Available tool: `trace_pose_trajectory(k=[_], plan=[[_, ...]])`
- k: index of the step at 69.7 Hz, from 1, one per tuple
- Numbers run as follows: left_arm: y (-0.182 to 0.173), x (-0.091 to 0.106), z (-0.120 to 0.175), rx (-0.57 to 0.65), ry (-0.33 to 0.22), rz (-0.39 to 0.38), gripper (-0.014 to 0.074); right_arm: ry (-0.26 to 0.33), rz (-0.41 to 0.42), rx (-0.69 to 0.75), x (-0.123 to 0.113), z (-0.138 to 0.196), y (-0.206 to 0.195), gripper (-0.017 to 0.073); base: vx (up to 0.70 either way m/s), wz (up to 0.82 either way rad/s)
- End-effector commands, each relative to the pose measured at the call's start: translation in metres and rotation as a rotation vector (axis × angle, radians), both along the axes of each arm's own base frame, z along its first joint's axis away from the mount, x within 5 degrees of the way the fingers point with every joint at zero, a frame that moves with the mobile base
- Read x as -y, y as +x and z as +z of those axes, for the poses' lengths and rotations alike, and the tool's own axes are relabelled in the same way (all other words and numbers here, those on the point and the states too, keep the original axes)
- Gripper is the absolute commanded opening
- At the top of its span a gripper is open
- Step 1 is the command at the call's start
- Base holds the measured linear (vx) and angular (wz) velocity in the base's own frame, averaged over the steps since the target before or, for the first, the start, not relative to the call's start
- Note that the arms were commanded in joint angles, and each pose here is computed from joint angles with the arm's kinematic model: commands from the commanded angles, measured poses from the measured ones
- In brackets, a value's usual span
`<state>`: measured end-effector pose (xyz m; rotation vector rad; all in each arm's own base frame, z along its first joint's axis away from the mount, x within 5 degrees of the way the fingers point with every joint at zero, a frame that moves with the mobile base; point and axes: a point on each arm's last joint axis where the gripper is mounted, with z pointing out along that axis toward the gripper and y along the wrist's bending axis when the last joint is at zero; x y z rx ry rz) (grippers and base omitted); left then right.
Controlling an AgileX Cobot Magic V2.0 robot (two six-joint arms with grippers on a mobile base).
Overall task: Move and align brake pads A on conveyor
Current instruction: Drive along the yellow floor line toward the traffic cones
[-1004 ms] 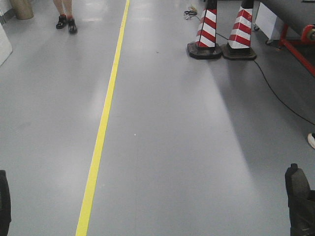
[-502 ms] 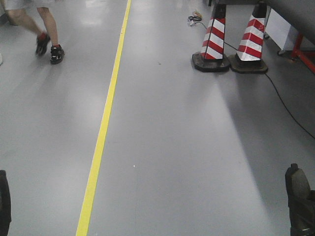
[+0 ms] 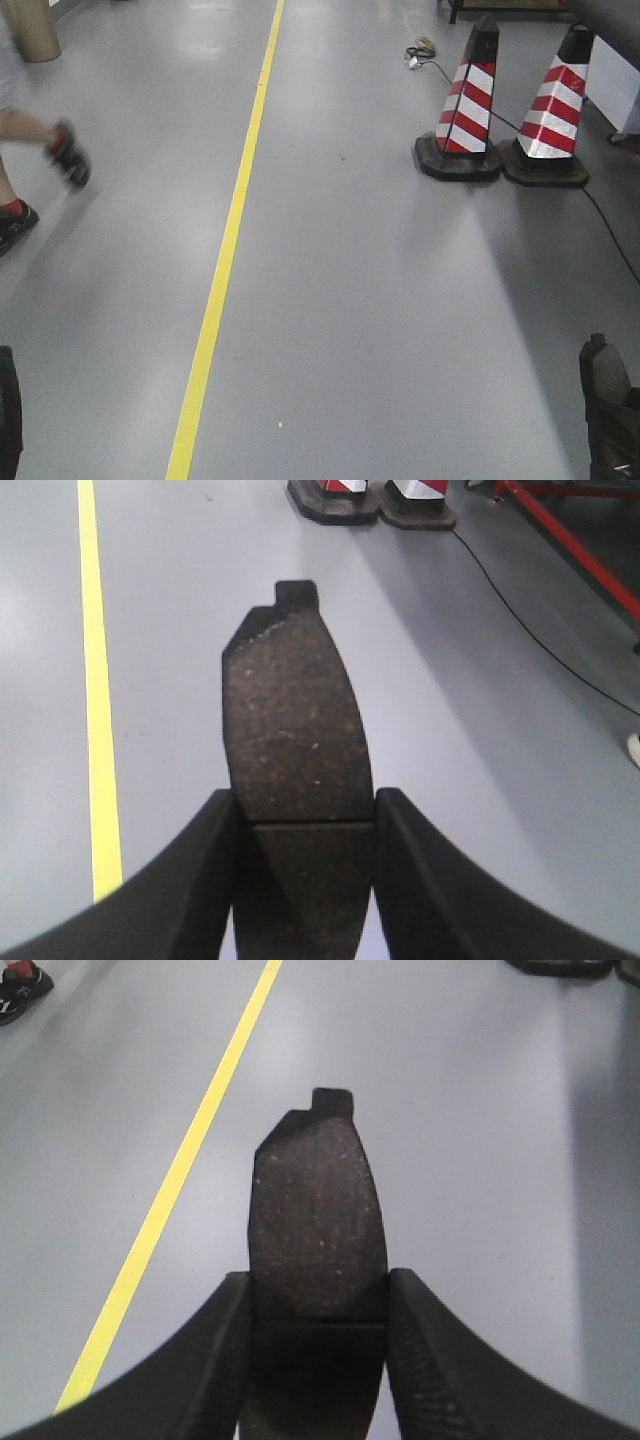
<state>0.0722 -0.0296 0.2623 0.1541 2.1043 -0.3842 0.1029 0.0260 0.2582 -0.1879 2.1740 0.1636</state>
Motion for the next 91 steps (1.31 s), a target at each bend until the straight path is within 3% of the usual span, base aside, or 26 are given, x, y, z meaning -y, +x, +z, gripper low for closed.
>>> trace_pose_trajectory(k=[1, 91], plan=[[0.0035, 0.0029, 0.0165, 0.101, -0.049, -0.014, 0.0164, 0.011, 0.013, 0.107, -0.0014, 0.0152, 0.0049, 0.0097, 0.59, 0.05], [0.0035, 0.0029, 0.0165, 0.101, -0.049, -0.014, 0.0164, 0.011, 0.013, 0.107, -0.0014, 0.0152, 0.0049, 0.0097, 0.60, 0.01]])
